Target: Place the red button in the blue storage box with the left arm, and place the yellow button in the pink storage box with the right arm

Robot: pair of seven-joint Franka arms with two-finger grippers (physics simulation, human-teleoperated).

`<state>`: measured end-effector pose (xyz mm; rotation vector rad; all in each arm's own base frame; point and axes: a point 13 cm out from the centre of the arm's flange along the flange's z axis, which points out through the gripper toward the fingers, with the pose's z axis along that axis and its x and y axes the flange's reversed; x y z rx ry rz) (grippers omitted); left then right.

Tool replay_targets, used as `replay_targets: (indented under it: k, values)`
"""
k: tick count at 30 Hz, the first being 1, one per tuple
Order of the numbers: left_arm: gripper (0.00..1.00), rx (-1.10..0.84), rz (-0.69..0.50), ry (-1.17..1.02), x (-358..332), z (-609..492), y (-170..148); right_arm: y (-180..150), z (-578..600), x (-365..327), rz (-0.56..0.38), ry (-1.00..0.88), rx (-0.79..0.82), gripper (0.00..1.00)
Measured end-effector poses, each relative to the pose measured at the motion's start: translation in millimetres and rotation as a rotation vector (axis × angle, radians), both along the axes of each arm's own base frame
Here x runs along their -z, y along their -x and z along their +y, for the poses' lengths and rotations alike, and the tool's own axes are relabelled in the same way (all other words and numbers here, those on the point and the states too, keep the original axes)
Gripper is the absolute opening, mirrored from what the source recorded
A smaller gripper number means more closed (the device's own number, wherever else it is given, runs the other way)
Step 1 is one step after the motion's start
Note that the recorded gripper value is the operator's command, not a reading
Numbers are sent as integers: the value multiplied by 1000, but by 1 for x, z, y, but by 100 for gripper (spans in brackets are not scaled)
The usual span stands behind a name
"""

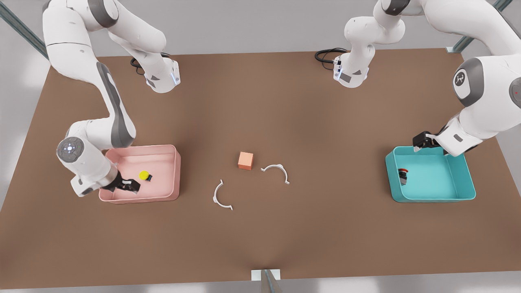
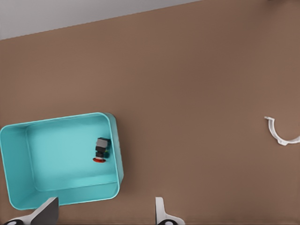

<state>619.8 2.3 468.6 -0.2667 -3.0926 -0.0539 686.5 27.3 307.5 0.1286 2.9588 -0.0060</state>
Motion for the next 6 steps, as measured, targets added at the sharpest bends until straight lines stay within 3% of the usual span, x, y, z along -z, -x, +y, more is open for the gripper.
replay_targets:
  k: [2,6]
  values:
    - [100,-8,12,-1,3,0,2,-18,29,-96,-76,-10,-50,100]
    - [100,-17,26,-2,6,-3,4,47,44,-142,-3,76,-65,100]
